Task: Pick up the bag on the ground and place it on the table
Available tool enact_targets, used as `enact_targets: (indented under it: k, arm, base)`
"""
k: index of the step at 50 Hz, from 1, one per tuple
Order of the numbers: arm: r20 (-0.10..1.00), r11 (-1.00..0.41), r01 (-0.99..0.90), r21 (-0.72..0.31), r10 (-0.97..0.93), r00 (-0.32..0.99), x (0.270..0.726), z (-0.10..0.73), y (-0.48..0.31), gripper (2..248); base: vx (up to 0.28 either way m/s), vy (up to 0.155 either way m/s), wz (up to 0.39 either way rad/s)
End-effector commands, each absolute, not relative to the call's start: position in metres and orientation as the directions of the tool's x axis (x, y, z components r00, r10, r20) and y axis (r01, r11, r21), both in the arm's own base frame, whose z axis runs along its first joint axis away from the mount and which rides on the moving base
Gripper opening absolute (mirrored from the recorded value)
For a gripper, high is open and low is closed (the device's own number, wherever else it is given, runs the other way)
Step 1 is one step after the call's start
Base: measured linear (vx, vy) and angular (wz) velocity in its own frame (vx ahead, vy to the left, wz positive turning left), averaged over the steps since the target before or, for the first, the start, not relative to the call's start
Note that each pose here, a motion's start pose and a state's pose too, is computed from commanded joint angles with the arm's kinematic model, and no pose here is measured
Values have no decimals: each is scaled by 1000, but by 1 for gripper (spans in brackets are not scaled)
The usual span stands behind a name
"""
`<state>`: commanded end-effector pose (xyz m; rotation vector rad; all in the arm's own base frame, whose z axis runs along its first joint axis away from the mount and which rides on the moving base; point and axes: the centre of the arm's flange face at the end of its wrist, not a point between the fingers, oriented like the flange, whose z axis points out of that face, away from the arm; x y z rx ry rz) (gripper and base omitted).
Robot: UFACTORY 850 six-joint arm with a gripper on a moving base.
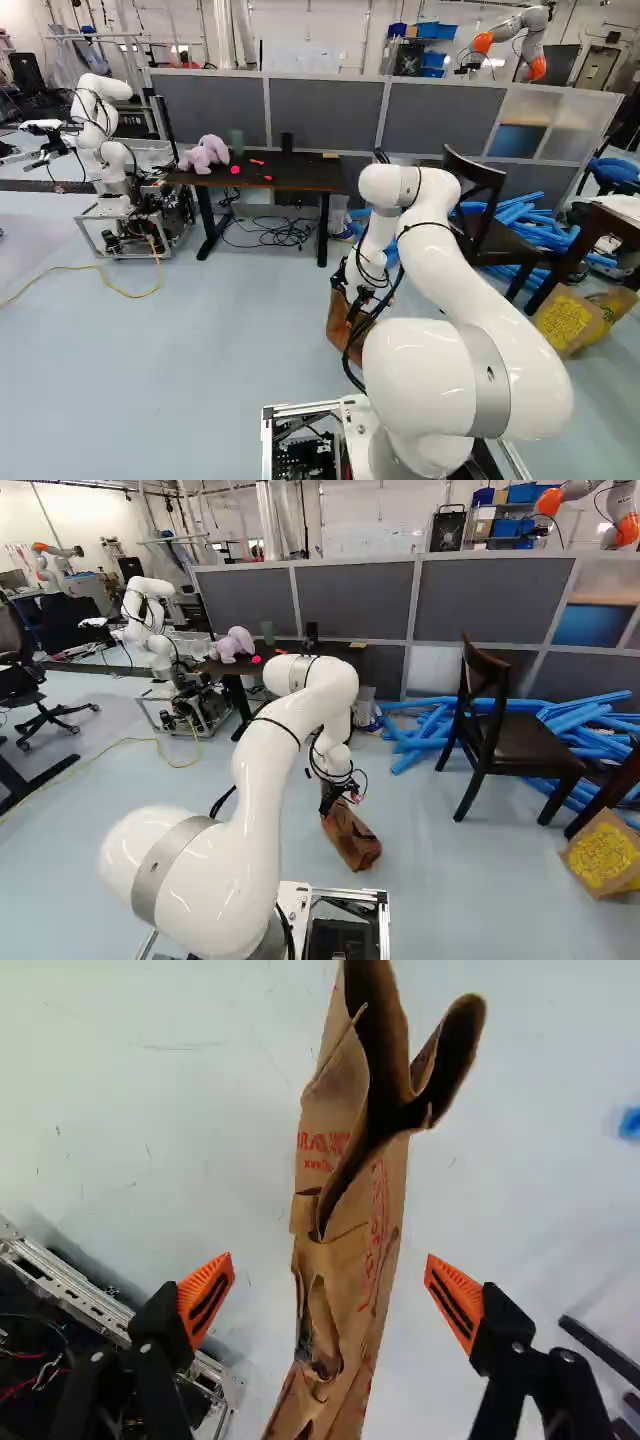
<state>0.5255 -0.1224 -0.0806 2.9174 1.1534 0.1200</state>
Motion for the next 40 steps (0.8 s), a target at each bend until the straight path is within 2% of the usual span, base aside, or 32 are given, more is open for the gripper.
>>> enact_targets:
  k: [21,22,26,27,32,33,37,38,40]
  arm:
    - [65,-731,682,21,682,729,524,-110,-123,247]
    - [64,-731,682,21,682,729,524,-110,-123,226]
    - [64,-731,682,21,682,729,524,-112,-123,226]
    - [64,-731,682,21,682,729,524,-112,-123,189]
    - [64,-731,682,21,682,729,524,-112,-123,189]
    - [64,-731,682,21,682,729,524,-112,-123,152]
    - [64,-731,682,21,682,729,524,-112,-123,152]
    - [64,-731,682,21,682,729,524,-112,-123,114]
    - [64,-731,682,21,682,729,524,-112,-123,114]
  base:
    - [0,0,0]
    - [0,0,0]
    - [0,0,0]
    - [0,0,0]
    - [0,0,0]
    - [0,0,0]
    - [0,0,0]
    - [0,0,0]
    - [0,0,0]
